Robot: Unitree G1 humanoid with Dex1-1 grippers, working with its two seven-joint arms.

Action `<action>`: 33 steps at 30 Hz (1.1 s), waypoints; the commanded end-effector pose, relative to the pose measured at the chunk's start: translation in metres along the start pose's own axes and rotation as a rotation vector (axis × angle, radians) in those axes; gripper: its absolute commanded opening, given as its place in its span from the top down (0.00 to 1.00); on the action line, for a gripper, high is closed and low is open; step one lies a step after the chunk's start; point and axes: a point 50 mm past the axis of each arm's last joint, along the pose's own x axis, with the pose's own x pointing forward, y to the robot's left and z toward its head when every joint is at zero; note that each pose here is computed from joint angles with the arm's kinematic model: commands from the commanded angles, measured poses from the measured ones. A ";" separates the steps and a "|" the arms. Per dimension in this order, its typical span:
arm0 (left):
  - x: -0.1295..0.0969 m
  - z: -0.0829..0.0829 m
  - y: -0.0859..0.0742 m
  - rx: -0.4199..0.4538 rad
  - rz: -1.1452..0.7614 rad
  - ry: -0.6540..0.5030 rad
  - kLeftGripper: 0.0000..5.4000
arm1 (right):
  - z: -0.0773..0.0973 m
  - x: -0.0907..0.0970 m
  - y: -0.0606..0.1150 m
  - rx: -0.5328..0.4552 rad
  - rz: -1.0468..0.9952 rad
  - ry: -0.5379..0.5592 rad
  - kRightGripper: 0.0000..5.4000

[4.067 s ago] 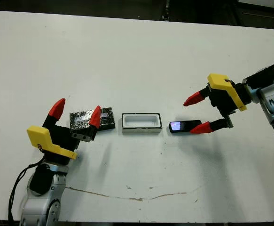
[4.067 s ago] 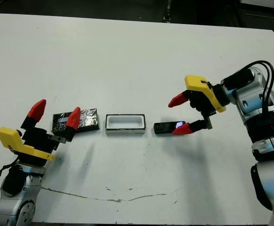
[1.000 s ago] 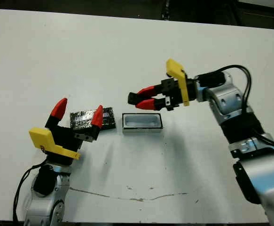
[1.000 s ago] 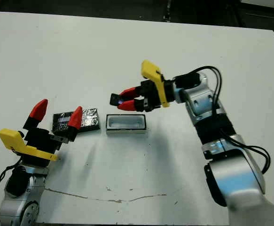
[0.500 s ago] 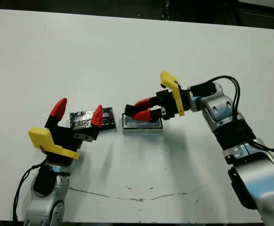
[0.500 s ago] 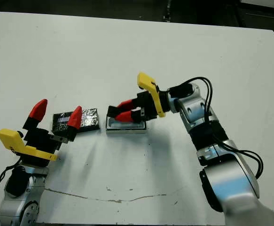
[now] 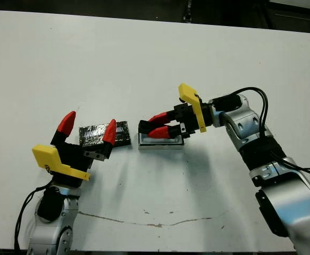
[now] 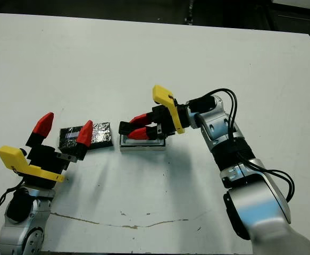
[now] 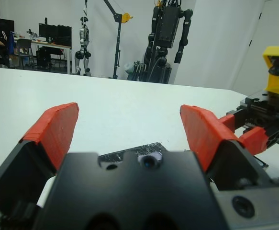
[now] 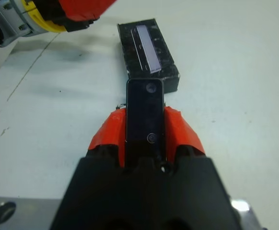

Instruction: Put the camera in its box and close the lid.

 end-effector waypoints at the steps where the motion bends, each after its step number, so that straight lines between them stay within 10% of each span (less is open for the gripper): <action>1: -0.005 -0.003 0.002 0.005 0.004 0.025 0.00 | -0.010 0.000 0.003 0.021 0.008 0.011 0.69; 33: -0.009 -0.002 0.001 0.008 0.009 0.026 0.00 | -0.042 -0.024 0.011 0.080 -0.061 0.207 0.69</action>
